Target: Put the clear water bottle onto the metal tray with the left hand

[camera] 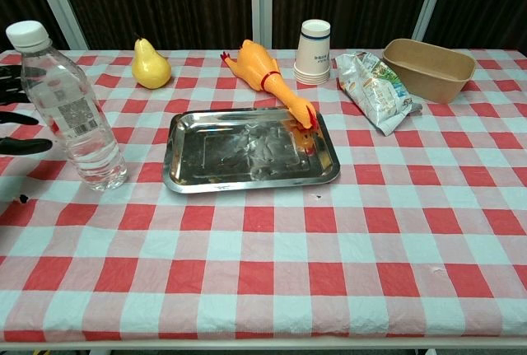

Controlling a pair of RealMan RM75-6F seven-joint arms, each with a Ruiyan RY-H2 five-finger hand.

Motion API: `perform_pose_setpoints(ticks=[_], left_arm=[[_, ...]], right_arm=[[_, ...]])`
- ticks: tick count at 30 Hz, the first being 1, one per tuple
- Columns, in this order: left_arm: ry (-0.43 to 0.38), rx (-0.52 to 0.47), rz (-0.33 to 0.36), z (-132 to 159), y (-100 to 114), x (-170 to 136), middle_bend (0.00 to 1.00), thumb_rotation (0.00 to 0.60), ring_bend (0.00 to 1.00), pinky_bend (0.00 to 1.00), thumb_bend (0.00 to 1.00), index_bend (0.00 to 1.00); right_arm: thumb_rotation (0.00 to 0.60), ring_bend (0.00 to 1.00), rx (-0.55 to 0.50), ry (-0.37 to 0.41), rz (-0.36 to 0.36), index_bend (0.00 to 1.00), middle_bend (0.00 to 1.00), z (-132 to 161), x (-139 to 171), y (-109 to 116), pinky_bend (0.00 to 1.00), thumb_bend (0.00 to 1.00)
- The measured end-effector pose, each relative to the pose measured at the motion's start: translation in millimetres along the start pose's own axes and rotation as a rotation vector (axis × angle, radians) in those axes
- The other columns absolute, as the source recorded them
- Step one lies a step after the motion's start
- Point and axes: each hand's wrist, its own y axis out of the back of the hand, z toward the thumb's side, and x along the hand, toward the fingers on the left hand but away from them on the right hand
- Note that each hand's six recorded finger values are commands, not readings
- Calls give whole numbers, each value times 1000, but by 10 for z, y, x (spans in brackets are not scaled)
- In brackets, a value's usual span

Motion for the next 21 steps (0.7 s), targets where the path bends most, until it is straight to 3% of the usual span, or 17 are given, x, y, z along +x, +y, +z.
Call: perform_pose_setpoints(ticks=[8, 21], left_arm=[[-20, -14, 4, 96, -144, 138, 196, 600, 125, 209, 0, 162], [-1, -71, 24, -18, -157, 124, 196, 600, 125, 209, 0, 162]], right_arm=[[600, 0, -2, -2, 2, 122, 98, -11, -4, 4, 11, 125], [600, 0, -4, -5, 8, 122, 99, -17, -15, 2, 11, 124]])
